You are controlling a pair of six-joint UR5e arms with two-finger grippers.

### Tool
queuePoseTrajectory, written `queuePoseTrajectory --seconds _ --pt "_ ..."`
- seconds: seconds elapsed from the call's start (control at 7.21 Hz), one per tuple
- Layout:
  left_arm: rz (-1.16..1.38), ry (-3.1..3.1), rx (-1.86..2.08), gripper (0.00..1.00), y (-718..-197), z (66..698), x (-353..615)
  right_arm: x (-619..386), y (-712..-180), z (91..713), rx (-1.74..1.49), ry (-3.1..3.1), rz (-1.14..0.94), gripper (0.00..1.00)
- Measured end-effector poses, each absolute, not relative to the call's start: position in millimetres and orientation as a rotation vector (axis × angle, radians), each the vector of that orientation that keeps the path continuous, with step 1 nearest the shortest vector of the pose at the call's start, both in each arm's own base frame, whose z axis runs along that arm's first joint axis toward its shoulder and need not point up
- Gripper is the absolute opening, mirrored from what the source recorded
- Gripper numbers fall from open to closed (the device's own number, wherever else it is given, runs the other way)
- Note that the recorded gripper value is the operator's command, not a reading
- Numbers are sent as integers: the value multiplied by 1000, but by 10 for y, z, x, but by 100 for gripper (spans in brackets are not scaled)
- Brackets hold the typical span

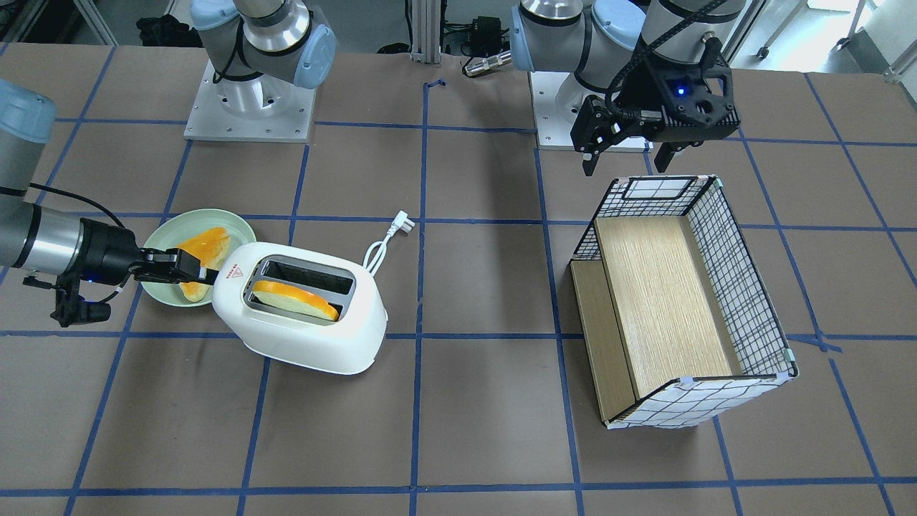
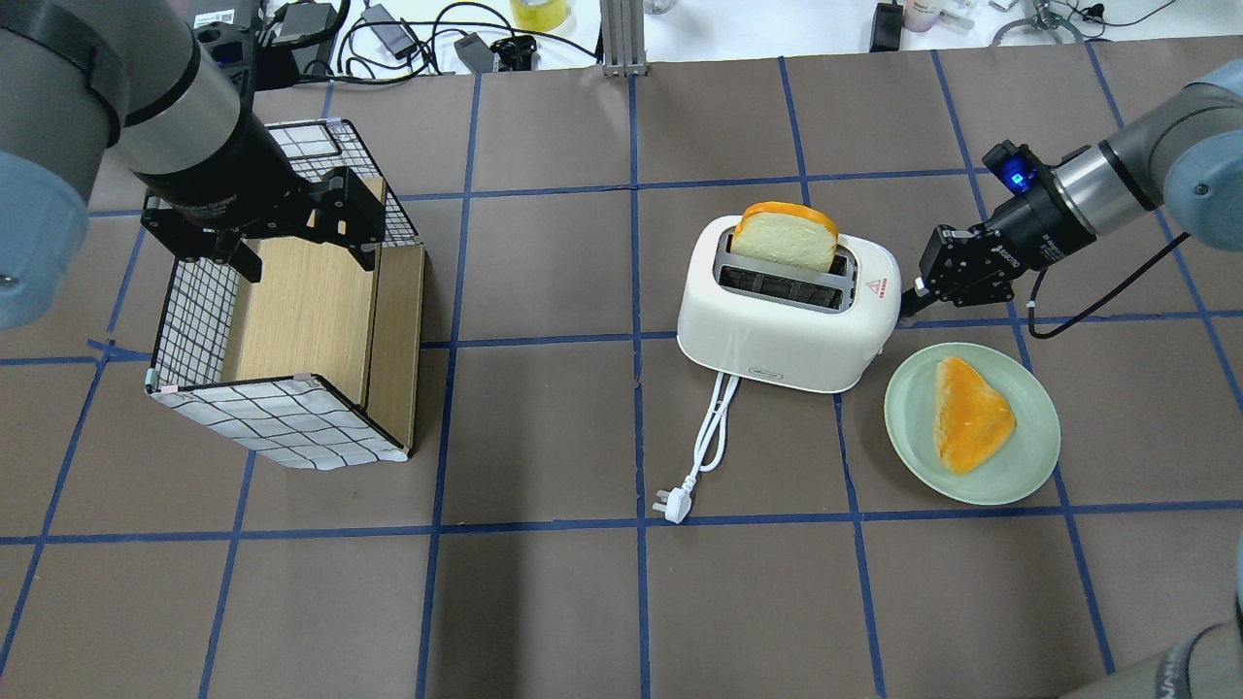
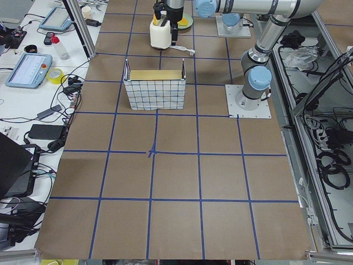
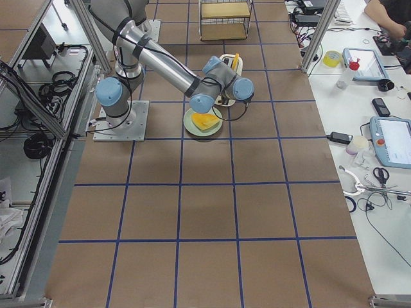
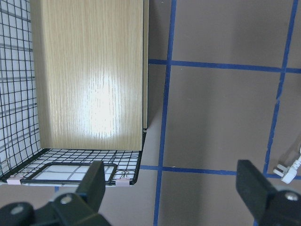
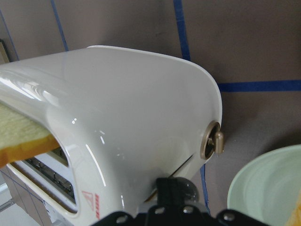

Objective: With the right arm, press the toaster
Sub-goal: 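Press the toaster lever down with the right gripper, then lift the right gripper up and away from the toaster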

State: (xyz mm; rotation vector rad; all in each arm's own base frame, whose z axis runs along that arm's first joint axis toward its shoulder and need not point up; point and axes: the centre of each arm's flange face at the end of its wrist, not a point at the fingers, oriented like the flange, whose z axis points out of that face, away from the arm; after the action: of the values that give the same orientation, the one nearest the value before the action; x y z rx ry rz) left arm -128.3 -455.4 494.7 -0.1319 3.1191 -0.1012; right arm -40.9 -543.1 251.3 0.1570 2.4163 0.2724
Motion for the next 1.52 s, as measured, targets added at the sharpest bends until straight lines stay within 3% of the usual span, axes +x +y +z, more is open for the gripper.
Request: queuePoseTrajectory --seconds 1.11,1.52 --pt "-100 3119 -132 100 -4554 4944 -1283 -415 -5450 2166 182 2381 349 6" --pt "-101 3119 -132 100 -4554 4945 -1283 -469 -5496 2550 271 2459 333 9"
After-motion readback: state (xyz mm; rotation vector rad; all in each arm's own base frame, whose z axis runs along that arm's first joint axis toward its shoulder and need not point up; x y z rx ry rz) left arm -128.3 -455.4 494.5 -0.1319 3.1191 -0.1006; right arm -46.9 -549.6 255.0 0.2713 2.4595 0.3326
